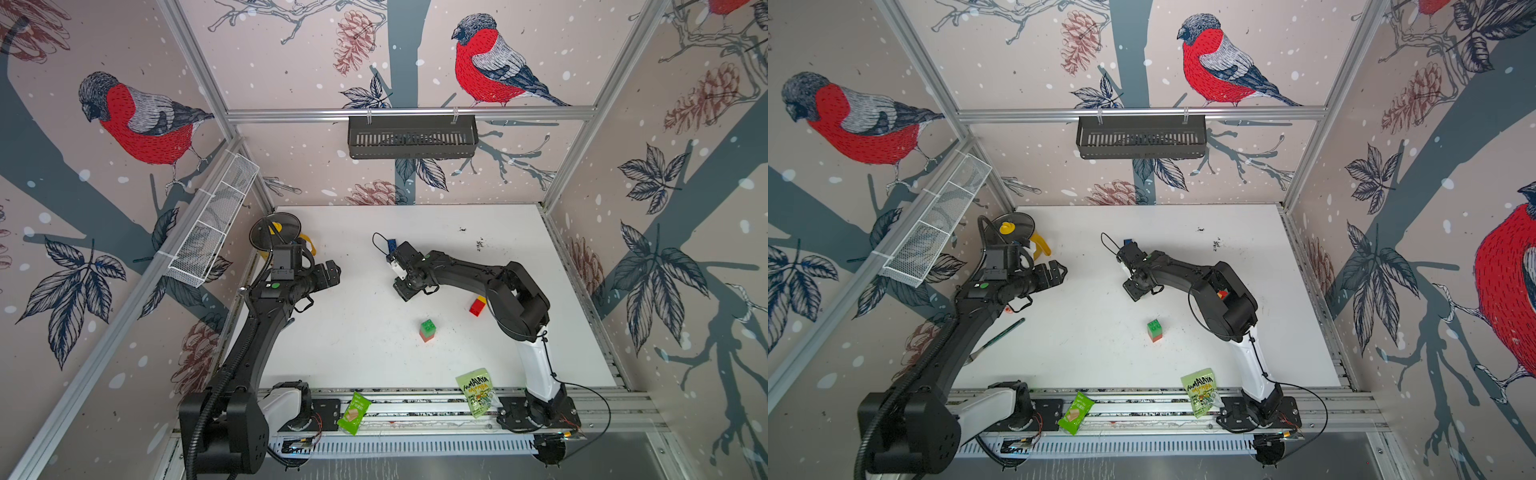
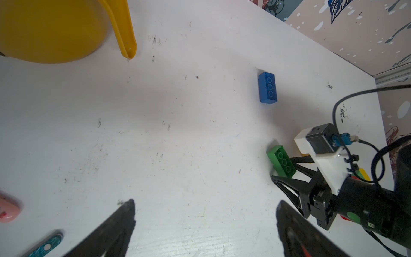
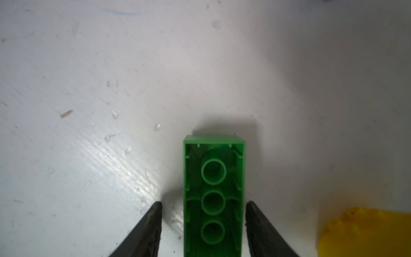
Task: Assemble an ice cream with lego
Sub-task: Pick up the lego brick from the center of the board.
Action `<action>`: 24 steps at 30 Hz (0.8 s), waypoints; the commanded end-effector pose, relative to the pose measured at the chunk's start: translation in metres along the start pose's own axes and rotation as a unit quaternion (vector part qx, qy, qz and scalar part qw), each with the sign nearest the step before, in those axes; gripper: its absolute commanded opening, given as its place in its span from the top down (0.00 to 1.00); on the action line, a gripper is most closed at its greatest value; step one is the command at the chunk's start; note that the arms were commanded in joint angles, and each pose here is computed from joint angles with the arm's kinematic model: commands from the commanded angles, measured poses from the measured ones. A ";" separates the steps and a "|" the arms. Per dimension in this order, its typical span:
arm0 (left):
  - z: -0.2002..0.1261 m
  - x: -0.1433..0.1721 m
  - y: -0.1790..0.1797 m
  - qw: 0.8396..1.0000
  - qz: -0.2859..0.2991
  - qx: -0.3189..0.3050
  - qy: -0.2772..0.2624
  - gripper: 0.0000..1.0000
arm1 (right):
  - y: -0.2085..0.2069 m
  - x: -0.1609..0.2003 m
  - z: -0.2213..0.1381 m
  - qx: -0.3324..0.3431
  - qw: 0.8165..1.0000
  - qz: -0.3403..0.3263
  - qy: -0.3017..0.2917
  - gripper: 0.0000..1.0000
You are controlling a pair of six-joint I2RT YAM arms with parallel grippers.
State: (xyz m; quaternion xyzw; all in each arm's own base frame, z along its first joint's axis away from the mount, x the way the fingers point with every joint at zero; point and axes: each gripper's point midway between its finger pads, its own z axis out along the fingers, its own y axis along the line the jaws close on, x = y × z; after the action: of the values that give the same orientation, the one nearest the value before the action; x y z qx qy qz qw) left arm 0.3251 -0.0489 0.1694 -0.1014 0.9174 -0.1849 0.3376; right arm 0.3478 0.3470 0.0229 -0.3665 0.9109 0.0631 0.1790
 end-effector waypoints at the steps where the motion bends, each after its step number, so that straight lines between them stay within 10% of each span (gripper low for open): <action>1: -0.002 -0.010 -0.008 1.000 0.000 0.018 -0.016 0.02 | 0.000 -0.002 0.000 0.000 1.000 -0.008 -0.002 0.46; 8: -0.004 -0.020 -0.018 0.999 0.006 0.041 -0.027 0.02 | -0.004 -0.017 -0.019 -0.002 0.999 0.003 -0.037 0.69; 13: -0.018 -0.041 -0.070 0.983 0.042 0.172 -0.055 0.02 | 0.012 -0.048 -0.101 -0.118 0.981 0.027 -0.154 0.72; 24: -0.141 -0.031 -0.234 0.799 0.232 0.525 -0.179 0.02 | 0.025 -0.046 -0.294 -0.341 0.857 0.029 -0.386 0.74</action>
State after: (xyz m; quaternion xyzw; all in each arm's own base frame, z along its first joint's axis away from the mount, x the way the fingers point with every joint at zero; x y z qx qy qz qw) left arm 0.2995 -0.1977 0.3258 0.1864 0.7077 -0.4886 0.4751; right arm 0.3018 0.3117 0.2514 -0.2924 0.7873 0.4198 0.3442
